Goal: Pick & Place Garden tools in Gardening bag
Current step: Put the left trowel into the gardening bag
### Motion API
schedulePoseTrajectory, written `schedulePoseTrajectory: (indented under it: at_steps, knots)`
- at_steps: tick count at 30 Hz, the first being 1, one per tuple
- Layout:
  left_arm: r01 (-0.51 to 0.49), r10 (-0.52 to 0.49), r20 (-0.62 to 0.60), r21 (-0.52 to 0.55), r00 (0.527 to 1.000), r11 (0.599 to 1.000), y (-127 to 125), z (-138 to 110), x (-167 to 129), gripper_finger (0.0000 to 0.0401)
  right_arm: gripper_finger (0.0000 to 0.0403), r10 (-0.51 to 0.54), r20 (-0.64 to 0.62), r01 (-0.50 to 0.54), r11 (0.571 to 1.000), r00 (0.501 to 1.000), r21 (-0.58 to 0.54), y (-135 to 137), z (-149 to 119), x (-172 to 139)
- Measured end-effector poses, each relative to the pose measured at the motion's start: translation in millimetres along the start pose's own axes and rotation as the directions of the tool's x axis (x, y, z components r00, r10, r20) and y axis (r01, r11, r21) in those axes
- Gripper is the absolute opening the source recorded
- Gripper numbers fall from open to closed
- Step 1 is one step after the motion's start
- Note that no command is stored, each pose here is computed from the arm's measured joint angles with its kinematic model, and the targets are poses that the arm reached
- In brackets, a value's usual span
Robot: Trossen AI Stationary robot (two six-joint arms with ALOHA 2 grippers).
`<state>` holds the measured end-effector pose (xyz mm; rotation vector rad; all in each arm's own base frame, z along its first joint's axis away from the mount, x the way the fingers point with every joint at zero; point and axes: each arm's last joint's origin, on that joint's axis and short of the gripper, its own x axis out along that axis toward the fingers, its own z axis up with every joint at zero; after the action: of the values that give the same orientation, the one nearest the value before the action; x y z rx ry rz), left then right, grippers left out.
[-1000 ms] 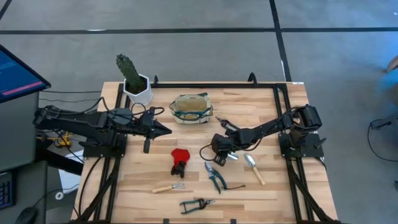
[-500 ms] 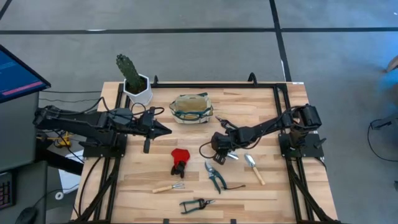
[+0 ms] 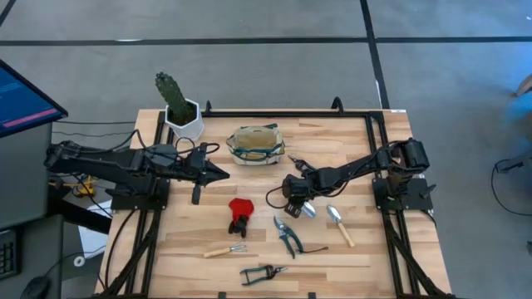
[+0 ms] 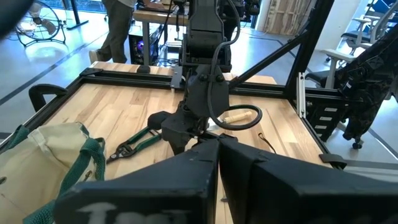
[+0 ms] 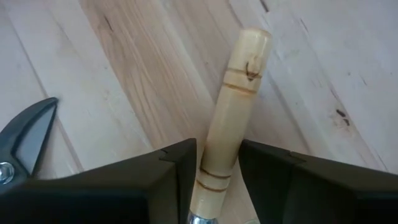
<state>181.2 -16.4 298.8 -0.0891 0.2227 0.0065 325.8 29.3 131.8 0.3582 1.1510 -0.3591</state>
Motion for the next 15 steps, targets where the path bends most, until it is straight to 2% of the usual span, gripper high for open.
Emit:
schedulePoseTrajectory:
  at_steps: [10,15]
  knots:
    - [0.0,0.0,0.0,0.0,1.0,1.0,0,0,0,0.0002,0.0068,-0.013,-0.022,0.013,1.0,1.0,0.004,2,-3,14]
    - [0.0,0.0,-0.001,0.0,1.0,1.0,0,0,0,0.0002,0.0067,-0.003,0.006,0.003,1.0,1.0,0.014,0,1,6]
